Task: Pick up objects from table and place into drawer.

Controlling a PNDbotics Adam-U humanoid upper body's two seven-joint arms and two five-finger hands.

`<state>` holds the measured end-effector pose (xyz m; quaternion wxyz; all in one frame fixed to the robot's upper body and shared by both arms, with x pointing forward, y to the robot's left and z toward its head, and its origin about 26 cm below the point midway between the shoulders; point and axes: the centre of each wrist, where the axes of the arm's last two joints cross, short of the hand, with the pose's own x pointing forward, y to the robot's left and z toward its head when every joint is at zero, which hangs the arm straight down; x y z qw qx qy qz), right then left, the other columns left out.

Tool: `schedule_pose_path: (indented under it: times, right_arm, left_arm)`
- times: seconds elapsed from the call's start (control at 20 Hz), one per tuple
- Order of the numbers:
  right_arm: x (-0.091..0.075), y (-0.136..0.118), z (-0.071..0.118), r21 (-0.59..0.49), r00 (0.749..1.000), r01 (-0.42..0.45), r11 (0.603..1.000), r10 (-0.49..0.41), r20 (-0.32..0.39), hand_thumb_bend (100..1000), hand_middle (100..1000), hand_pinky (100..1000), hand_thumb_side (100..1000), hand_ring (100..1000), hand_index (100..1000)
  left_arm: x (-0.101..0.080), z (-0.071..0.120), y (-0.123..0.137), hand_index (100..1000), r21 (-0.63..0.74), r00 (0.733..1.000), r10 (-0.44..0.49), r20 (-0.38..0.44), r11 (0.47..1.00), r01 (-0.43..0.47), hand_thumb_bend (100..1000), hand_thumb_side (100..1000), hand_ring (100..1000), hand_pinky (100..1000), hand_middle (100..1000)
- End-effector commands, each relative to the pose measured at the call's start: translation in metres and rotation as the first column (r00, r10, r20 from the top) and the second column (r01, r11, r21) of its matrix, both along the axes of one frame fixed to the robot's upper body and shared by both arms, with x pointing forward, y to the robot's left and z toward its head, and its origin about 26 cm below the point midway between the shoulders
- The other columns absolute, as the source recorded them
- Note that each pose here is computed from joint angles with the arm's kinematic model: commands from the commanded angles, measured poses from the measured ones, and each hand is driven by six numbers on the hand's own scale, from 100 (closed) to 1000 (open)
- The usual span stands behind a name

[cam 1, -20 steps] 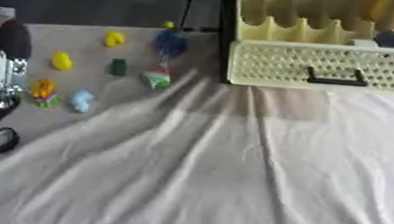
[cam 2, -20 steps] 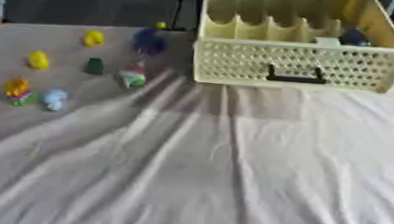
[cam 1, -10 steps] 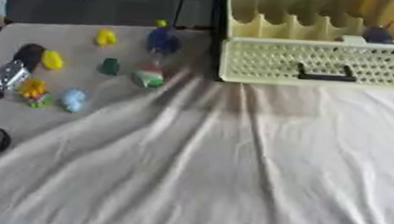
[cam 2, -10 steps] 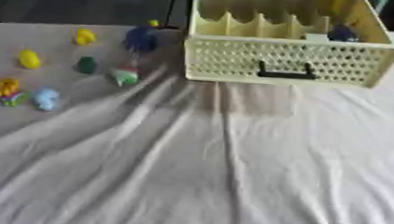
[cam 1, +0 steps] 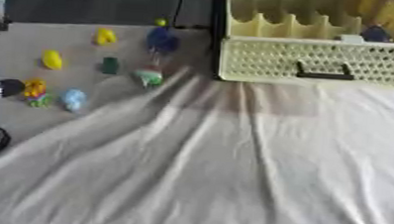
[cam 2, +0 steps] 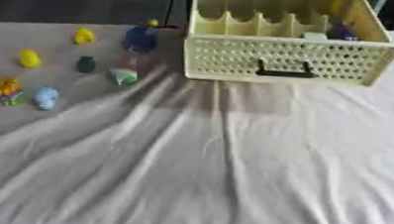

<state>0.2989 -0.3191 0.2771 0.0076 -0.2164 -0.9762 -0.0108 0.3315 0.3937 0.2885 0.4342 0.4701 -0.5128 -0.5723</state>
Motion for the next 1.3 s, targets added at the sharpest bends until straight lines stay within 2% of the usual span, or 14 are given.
schedule_pose_path:
  times: [0.05,0.4,0.5,0.65,0.9,1.1,1.3]
  right_arm:
    - [-0.004,0.000,0.007,-0.019,1.000,0.000,1.000,0.001,0.016,100,375,290,746,404,805]
    - [-0.003,0.001,0.004,-0.021,1.000,0.003,1.000,-0.003,-0.011,100,372,294,748,400,800]
    - [-0.003,0.001,0.003,-0.019,1.000,0.005,1.000,-0.005,-0.020,100,371,296,747,398,796]
    - [-0.003,0.001,0.003,-0.012,1.000,0.008,1.000,-0.009,-0.029,100,369,298,748,396,796]
    - [-0.003,0.000,0.001,-0.010,0.999,0.016,1.000,-0.017,-0.040,100,367,300,752,394,794]
    - [-0.003,0.000,-0.001,-0.011,0.998,0.022,1.000,-0.023,-0.051,100,364,303,755,391,794]
    - [-0.003,0.000,-0.002,-0.010,0.998,0.028,1.000,-0.028,-0.058,100,362,305,758,390,793]
  left_arm:
    - [0.004,0.014,0.017,1000,0.054,0.998,0.064,-0.025,0.997,-0.063,615,884,900,811,919]
    - [0.023,-0.002,0.041,1000,0.111,0.975,0.168,-0.142,0.982,-0.153,667,846,906,819,918]
    - [0.027,-0.009,0.048,1000,0.142,0.962,0.194,-0.190,0.975,-0.169,719,757,903,821,912]
    - [0.028,-0.021,0.056,1000,0.194,0.936,0.226,-0.268,0.965,-0.177,740,697,902,827,918]
    - [0.024,-0.037,0.068,1000,0.193,0.906,0.230,-0.355,0.966,-0.170,751,715,891,821,900]
    - [0.020,-0.046,0.074,1000,0.162,0.901,0.227,-0.369,0.971,-0.178,746,721,873,801,879]
    - [0.017,-0.057,0.078,982,0.139,0.913,0.227,-0.339,0.972,-0.190,694,706,850,752,854]
